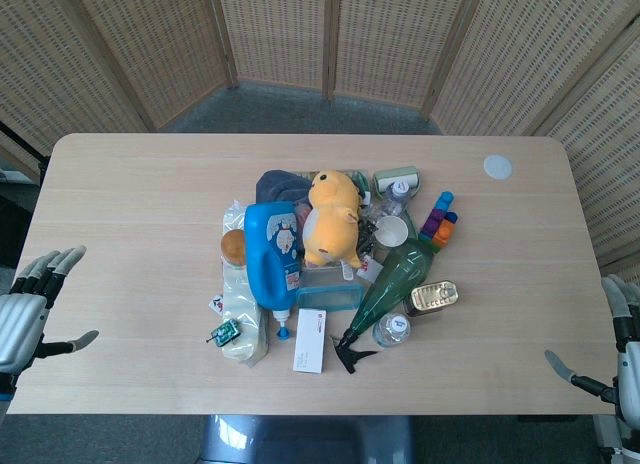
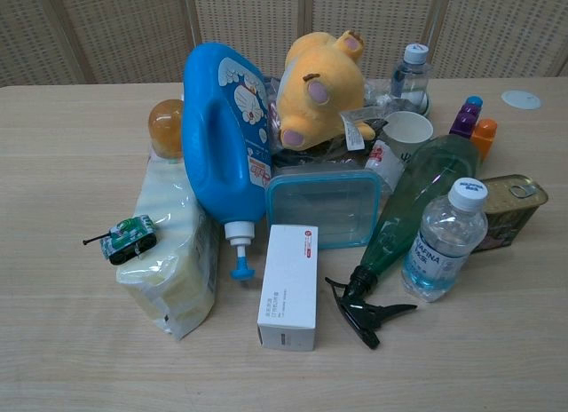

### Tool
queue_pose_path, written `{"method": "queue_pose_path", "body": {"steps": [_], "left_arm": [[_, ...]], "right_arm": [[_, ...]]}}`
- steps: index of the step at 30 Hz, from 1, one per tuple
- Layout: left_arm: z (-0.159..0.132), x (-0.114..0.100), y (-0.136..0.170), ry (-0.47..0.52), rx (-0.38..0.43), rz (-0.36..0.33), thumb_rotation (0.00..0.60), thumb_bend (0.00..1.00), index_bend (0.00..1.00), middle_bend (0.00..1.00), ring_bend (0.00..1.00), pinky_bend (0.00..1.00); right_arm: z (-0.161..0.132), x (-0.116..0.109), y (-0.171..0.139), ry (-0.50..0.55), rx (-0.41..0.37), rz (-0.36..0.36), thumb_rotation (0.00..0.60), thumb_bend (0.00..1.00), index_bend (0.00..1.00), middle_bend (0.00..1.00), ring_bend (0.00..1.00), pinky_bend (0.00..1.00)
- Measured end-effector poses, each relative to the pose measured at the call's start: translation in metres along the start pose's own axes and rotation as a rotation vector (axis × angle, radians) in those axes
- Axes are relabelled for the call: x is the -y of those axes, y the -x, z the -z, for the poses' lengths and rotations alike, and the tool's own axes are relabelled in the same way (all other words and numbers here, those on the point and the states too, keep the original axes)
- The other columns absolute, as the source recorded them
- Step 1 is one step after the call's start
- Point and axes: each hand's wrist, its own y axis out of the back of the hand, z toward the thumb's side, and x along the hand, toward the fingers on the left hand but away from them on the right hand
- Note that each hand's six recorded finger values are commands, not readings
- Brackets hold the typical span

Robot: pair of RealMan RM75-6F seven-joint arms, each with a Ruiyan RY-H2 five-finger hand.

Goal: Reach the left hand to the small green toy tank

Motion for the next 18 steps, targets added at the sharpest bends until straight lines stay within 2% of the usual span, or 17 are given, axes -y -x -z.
{"method": "queue_pose_path", "body": {"steps": [12, 18], "left_arm": [[-0.001, 0.007, -0.001, -0.002, 0.009, 0.031, 0.600, 0.00, 0.00, 0.00, 0.00, 0.00], [-0.008, 0.021, -0.022, -0.074, 0.100, 0.100, 0.600, 0.00, 0.00, 0.00, 0.00, 0.00]], "right_arm": [[0.001, -0.003, 0.000, 0.010, 0.008, 0.008, 0.506, 0.00, 0.00, 0.00, 0.00, 0.00], [0.002, -0.002, 0.001, 0.012, 0.013, 0.003, 0.510, 0.00, 0.00, 0.00, 0.00, 0.00]]}}
